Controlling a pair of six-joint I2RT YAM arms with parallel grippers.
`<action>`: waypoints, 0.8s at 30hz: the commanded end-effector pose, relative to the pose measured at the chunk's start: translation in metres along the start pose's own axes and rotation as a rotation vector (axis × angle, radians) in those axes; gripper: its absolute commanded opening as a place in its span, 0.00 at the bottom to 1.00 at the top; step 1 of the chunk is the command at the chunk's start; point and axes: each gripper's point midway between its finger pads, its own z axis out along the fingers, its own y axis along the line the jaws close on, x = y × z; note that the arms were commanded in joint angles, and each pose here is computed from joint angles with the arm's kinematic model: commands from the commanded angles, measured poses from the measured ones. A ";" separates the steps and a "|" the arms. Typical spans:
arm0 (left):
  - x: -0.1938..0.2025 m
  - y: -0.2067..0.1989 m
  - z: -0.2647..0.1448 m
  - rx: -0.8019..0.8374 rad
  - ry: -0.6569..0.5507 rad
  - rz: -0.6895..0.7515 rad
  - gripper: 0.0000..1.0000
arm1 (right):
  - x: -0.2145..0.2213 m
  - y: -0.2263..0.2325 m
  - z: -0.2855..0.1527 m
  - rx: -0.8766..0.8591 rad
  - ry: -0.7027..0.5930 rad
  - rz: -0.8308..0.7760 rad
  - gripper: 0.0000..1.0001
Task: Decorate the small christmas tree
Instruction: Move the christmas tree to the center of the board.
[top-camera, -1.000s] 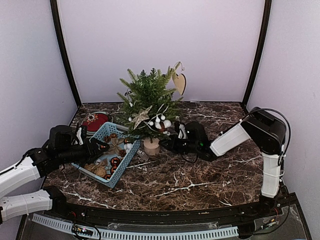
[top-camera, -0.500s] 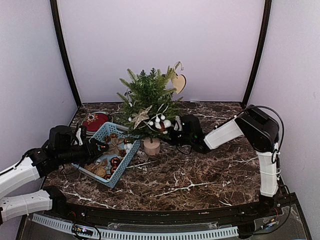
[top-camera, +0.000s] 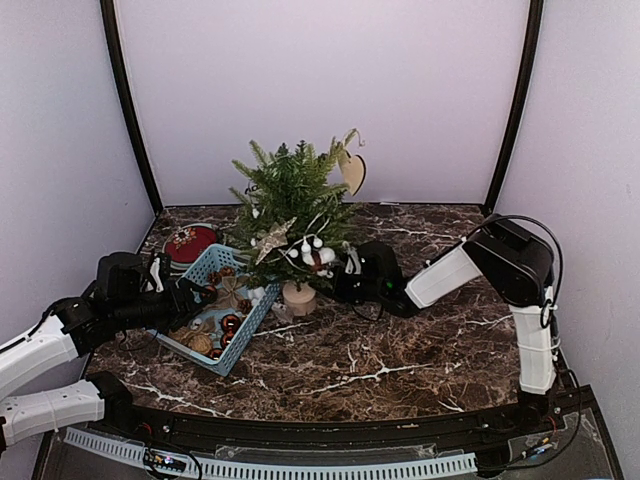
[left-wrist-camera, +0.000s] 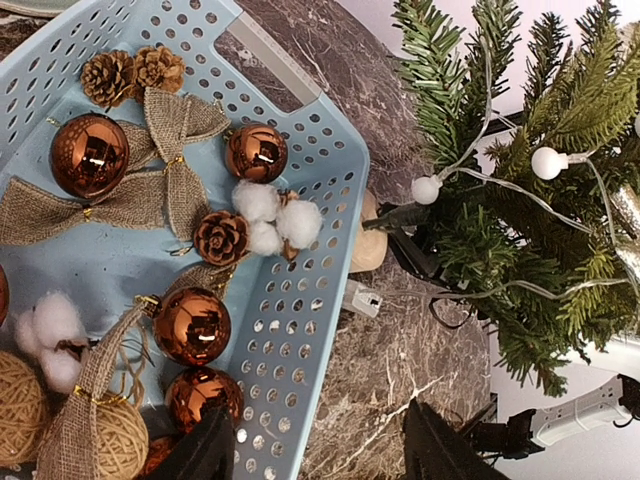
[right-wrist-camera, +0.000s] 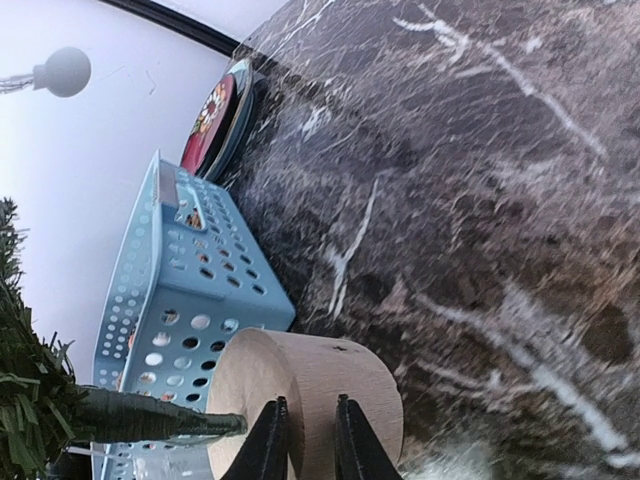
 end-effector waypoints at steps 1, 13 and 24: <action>0.000 0.006 -0.002 -0.018 -0.008 0.009 0.59 | 0.025 0.011 -0.008 -0.009 0.036 -0.006 0.18; 0.001 0.014 -0.006 -0.068 -0.002 0.029 0.59 | 0.038 0.029 -0.023 -0.025 0.022 0.011 0.18; 0.023 0.052 -0.018 -0.304 0.155 0.112 0.50 | 0.020 0.040 -0.070 0.002 -0.074 -0.007 0.34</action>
